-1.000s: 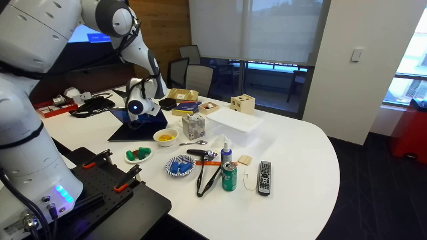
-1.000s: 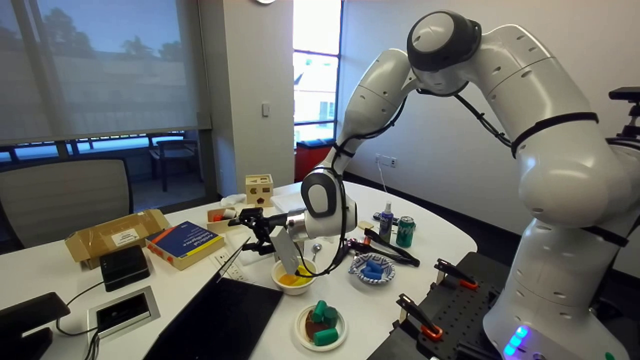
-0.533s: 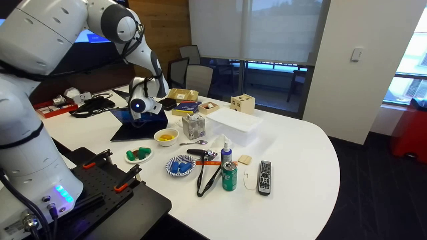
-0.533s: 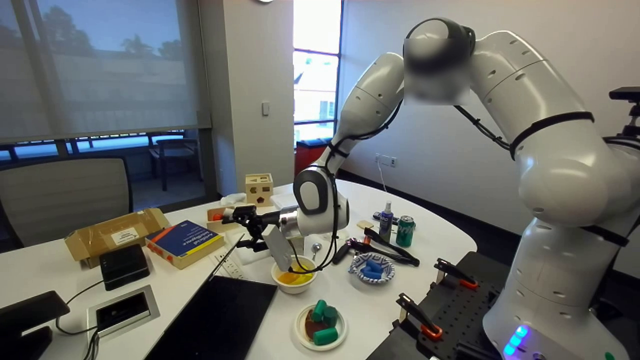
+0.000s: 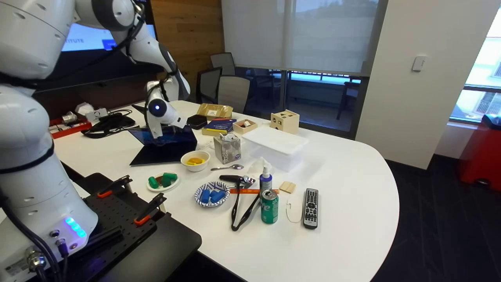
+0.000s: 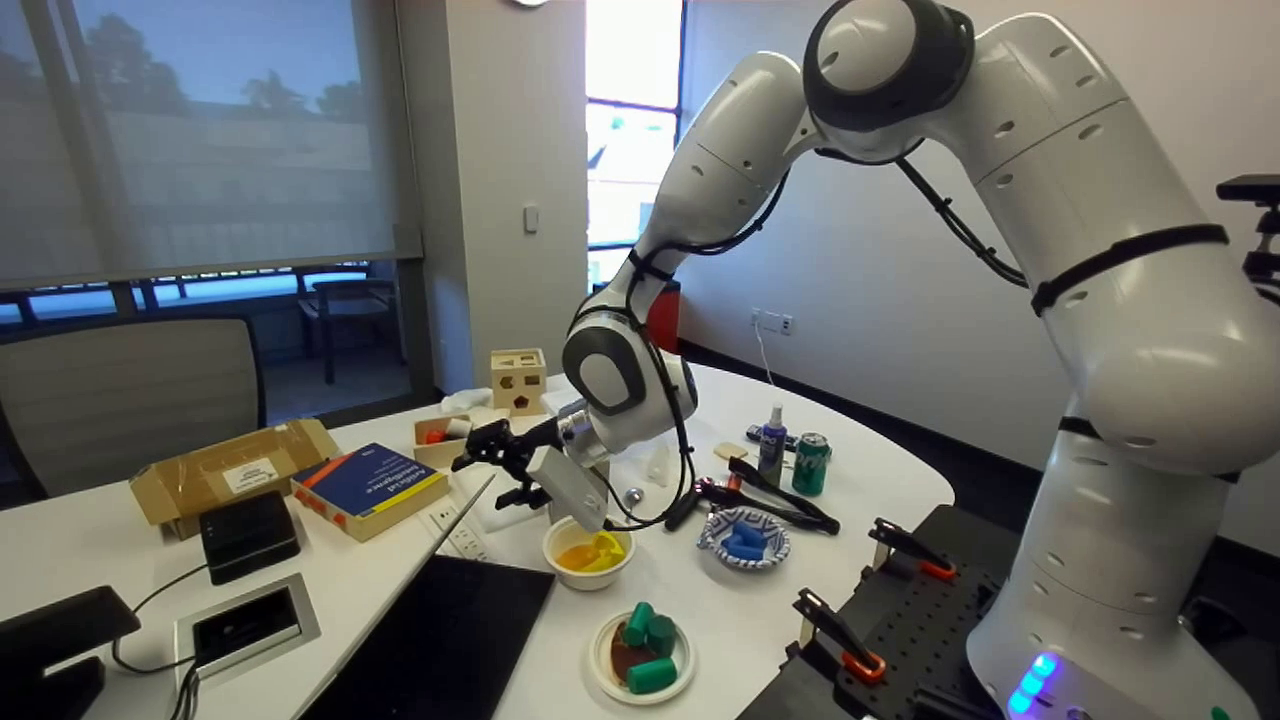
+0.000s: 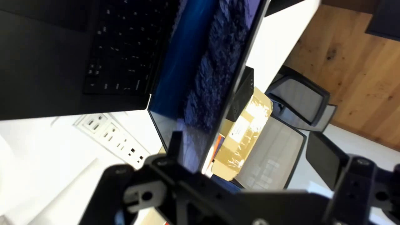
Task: Open the laptop
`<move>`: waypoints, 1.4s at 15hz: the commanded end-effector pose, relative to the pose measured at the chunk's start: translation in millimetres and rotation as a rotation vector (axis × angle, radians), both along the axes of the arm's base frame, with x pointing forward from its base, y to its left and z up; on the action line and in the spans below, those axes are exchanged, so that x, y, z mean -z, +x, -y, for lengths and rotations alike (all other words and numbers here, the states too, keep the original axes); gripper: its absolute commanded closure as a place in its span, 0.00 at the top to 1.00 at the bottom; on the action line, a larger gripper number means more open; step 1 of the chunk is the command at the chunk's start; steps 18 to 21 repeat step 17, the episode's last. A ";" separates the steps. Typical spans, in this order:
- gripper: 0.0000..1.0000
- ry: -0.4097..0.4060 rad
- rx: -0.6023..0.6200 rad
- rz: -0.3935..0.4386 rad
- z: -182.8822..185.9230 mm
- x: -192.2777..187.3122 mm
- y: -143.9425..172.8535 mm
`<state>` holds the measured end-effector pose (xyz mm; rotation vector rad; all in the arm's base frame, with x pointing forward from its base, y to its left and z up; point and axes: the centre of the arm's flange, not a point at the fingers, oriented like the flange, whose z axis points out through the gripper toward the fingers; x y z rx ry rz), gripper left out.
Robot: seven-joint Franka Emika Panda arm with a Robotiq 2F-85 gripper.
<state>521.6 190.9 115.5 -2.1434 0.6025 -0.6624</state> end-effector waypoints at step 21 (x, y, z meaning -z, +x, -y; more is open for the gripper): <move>1.00 -0.725 -0.382 -0.394 -65.6 -107.1 -141.2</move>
